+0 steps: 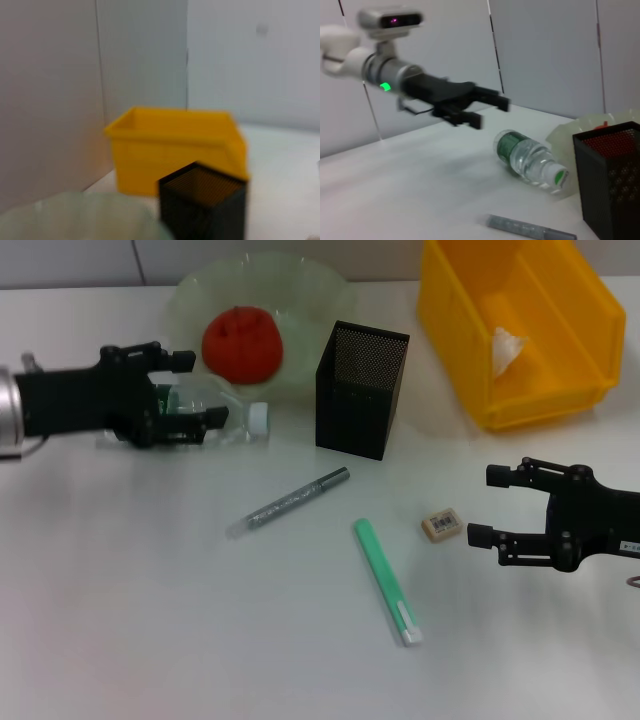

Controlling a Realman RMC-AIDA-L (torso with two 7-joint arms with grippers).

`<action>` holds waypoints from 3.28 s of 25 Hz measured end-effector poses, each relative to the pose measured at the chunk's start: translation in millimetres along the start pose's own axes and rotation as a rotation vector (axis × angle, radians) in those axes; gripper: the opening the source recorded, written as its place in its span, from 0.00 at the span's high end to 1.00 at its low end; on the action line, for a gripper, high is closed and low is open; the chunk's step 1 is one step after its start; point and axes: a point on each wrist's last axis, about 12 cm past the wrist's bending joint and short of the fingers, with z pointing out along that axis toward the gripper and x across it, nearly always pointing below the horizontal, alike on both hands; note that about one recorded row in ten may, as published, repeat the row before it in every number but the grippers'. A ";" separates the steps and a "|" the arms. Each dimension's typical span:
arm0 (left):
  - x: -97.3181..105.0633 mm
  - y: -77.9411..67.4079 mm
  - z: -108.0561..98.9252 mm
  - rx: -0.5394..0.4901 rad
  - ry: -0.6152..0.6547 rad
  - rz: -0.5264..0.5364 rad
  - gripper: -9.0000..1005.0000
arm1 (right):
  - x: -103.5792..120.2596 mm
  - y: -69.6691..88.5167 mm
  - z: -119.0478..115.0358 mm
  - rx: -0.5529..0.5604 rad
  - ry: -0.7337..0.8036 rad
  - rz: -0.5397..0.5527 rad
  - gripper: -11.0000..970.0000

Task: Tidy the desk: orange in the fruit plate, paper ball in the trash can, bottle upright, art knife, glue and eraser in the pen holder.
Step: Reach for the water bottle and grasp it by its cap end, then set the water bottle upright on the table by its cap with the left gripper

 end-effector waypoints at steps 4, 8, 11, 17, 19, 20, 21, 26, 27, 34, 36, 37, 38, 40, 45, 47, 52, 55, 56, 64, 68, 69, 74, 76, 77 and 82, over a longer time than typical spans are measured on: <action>-24.2 19.0 10.2 -0.016 0.128 0.068 0.24 | -0.2 0.5 1.5 -0.005 -0.001 0.009 0.13; -52.3 35.0 25.9 -0.026 0.369 0.204 0.24 | 0.3 1.1 3.2 -0.015 0.011 0.026 0.13; -65.3 41.8 41.4 -0.037 0.627 0.316 0.24 | 1.5 1.2 3.3 -0.018 0.024 0.031 0.13; -68.0 43.4 60.0 -0.049 0.751 0.409 0.25 | 3.1 1.7 0.8 -0.008 0.022 0.048 0.13; -65.4 42.6 69.6 -0.036 0.780 0.437 0.25 | 3.1 1.8 0.3 -0.008 0.022 0.051 0.13; -64.3 41.7 72.6 -0.027 0.791 0.447 0.25 | 3.0 1.8 0.2 -0.008 0.022 0.054 0.13; -64.3 41.7 72.6 -0.027 0.791 0.447 0.25 | 3.0 1.8 0.2 -0.008 0.022 0.054 0.13; -62.1 35.8 77.6 0.018 0.821 0.458 0.25 | 2.6 1.4 -0.5 -0.007 0.023 0.059 0.13; -62.1 35.8 77.6 0.018 0.821 0.458 0.25 | 2.6 1.3 -0.6 -0.007 0.023 0.060 0.13; -72.2 22.4 70.7 0.107 0.777 0.415 0.26 | 2.3 1.3 -0.4 -0.008 0.023 0.061 0.13; -71.8 19.5 72.2 0.121 0.761 0.407 0.26 | 2.2 1.4 -0.1 -0.011 0.024 0.063 0.13; -70.2 17.6 73.9 0.132 0.755 0.402 0.26 | 2.2 1.4 0.0 -0.012 0.025 0.066 0.13; -69.1 16.0 75.4 0.142 0.750 0.399 0.26 | 2.2 1.5 0.1 -0.012 0.025 0.071 0.13; -66.6 11.3 80.6 0.167 0.745 0.402 0.26 | 2.4 1.6 -0.1 -0.011 0.025 0.073 0.13; -64.7 4.1 89.6 0.198 0.733 0.416 0.27 | 2.5 1.6 -0.5 -0.012 0.026 0.074 0.13; -62.8 -0.6 96.8 0.216 0.728 0.424 0.27 | 2.7 1.8 -0.6 -0.013 0.027 0.075 0.14; -61.4 -7.4 105.6 0.245 0.728 0.438 0.27 | 2.9 1.7 -1.2 -0.010 0.025 0.077 0.14; -60.9 -8.4 107.0 0.248 0.731 0.445 0.27 | 2.8 1.4 -1.7 -0.008 0.025 0.077 0.14; -60.9 -8.6 107.1 0.249 0.732 0.445 0.27 | 2.8 1.3 -1.8 -0.008 0.025 0.076 0.14; -59.8 -10.1 106.9 0.260 0.736 0.441 0.41 | 2.6 0.8 -2.6 -0.006 0.026 0.076 0.14; -58.3 -12.4 108.4 0.268 0.749 0.445 0.51 | 2.3 0.4 -3.1 -0.005 0.025 0.075 0.14; -58.0 -13.2 109.0 0.270 0.754 0.446 0.52 | 2.2 0.3 -3.3 -0.004 0.025 0.075 0.14; -61.4 -15.0 110.0 0.264 0.745 0.442 0.54 | 1.8 0.3 -3.3 -0.005 0.021 0.074 0.14; -69.9 -12.3 103.1 0.240 0.683 0.416 0.55 | 1.7 0.6 -3.3 -0.007 0.020 0.074 0.14; -69.9 -12.3 103.1 0.240 0.683 0.416 0.56 | 1.6 0.7 -3.3 -0.008 0.020 0.074 0.14; -80.5 -1.8 85.5 0.181 0.576 0.342 0.56 | 1.4 1.2 -3.1 -0.011 0.018 0.074 0.14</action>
